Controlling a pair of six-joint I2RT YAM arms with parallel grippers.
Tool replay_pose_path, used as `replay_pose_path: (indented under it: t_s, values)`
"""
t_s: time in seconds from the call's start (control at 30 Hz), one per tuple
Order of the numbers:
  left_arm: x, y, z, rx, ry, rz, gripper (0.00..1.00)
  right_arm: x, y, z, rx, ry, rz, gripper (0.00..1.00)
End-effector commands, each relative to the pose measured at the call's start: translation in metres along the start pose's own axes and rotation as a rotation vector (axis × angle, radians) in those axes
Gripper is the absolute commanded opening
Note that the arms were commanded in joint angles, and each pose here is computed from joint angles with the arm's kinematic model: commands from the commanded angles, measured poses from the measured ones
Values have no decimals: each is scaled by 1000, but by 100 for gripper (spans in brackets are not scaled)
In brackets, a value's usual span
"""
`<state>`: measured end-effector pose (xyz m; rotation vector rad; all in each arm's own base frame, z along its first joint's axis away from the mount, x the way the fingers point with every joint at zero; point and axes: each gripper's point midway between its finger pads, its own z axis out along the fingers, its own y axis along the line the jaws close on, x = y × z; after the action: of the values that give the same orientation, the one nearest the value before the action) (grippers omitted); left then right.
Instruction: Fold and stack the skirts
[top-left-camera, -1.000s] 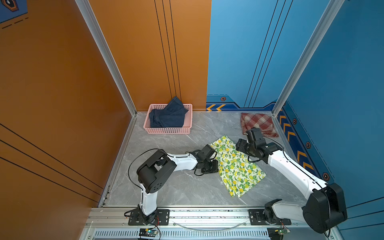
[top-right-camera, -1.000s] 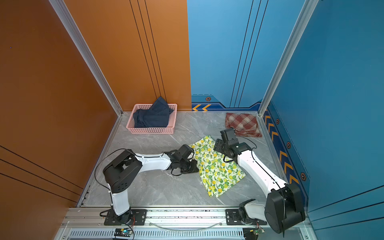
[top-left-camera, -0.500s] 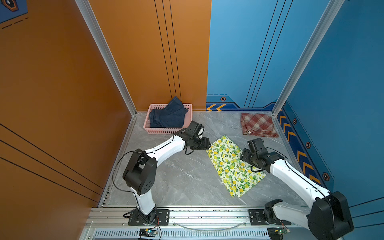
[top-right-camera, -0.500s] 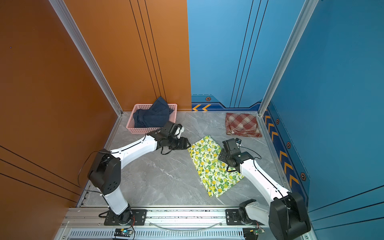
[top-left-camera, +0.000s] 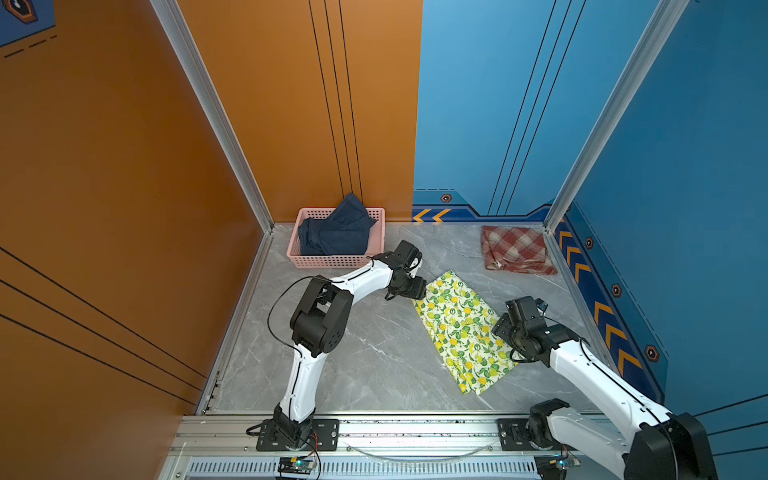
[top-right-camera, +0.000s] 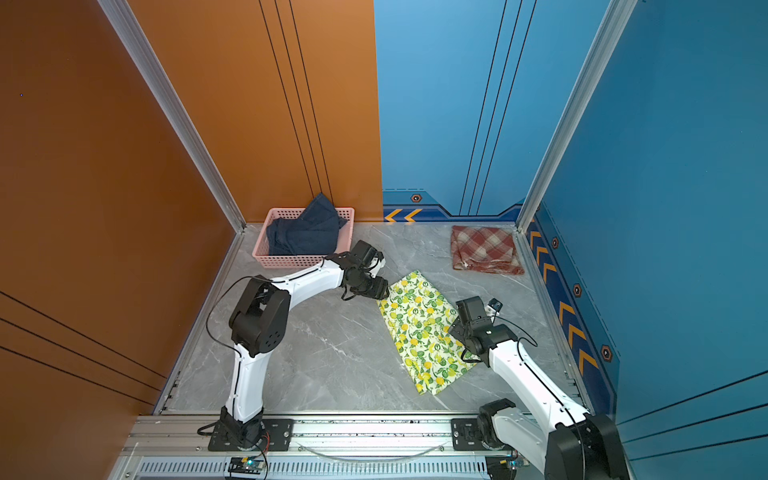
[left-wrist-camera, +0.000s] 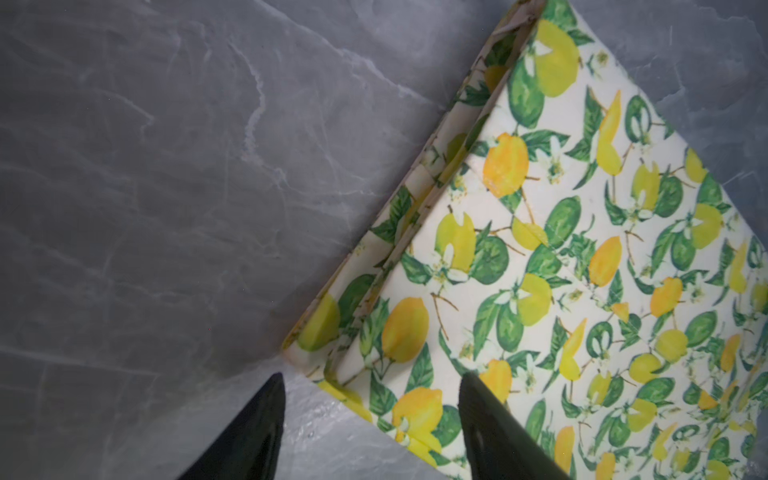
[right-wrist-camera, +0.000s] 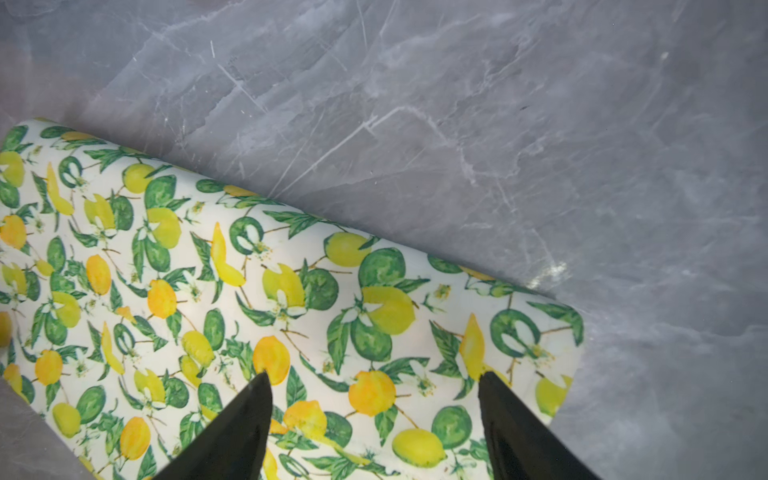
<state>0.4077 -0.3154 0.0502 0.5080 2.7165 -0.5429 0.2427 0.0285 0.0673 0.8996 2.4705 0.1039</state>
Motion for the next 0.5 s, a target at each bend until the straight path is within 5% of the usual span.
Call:
replay_pose_path:
  t_s: [0.0,0.1,0.33,0.47]
  values:
    - [-3,7,6,-27,13,26,64,11,-14,10,40,37,30,79]
    - [-1,11,12,-39,23,23,56,17,-14,18,21,68,54,79]
    - [-6,26,15,-87,34,-16,15,26,-8,38,-7,114,70,76]
    - [-12,35,7,-93,17,-59,0,28,0,54,-16,139,64,73]
